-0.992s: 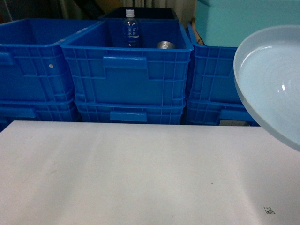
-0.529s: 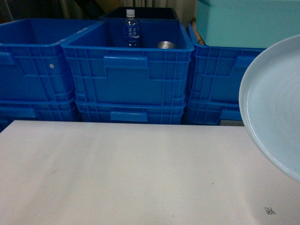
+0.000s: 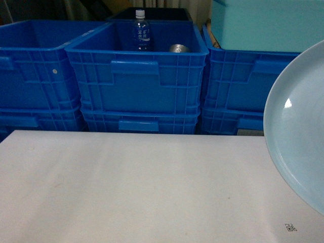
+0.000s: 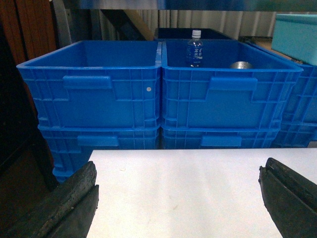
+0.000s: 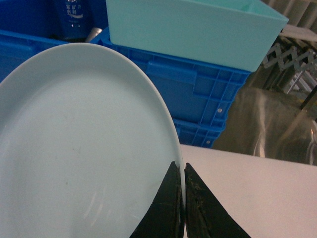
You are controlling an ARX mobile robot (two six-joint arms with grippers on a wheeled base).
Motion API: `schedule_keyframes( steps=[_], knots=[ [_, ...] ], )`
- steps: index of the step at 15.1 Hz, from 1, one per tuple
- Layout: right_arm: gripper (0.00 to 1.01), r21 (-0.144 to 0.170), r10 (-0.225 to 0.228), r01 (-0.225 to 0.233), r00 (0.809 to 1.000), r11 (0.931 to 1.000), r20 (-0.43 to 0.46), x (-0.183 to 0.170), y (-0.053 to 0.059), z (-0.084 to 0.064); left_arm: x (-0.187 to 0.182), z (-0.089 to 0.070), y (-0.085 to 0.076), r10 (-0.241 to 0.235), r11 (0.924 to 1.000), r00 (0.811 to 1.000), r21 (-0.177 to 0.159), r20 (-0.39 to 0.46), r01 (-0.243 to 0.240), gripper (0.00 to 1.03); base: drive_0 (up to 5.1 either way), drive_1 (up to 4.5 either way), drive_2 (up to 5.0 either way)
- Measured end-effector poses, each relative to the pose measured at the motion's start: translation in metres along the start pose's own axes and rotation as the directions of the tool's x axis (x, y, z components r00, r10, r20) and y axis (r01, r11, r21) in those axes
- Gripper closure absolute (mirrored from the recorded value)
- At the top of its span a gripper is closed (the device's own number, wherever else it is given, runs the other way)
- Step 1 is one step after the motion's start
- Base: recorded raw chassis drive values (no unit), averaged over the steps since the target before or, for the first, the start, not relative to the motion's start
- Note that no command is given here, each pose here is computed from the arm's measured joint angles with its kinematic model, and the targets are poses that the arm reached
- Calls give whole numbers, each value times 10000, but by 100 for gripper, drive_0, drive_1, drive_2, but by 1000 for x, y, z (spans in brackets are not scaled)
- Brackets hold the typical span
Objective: Place blue tray on left shelf second layer neatly
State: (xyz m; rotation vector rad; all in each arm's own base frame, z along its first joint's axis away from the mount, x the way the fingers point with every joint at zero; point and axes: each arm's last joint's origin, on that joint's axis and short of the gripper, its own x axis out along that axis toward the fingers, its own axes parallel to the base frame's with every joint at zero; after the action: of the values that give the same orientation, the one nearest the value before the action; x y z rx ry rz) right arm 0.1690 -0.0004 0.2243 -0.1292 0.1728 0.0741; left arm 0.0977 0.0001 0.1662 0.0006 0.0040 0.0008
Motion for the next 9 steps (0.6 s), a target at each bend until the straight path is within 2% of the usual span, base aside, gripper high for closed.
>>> schedule_keyframes(
  steps=[2, 7, 9],
  knots=[
    [99, 27, -97, 97, 10000, 9999, 24, 3, -3, -1, 0, 0, 0, 8, 10000, 10000, 0, -4, -8, 5, 0, 0, 0],
    [99, 577, 50, -41, 9998, 9983, -170, 5, 0, -4, 0, 0, 0, 4, 10000, 10000, 0, -4, -4, 5, 0, 0, 0],
    [99, 926, 174, -135, 9990, 9956, -421, 5, 1, -8, 0, 0, 0, 4, 10000, 10000, 0, 0, -4, 5, 0, 0, 0]
  ],
)
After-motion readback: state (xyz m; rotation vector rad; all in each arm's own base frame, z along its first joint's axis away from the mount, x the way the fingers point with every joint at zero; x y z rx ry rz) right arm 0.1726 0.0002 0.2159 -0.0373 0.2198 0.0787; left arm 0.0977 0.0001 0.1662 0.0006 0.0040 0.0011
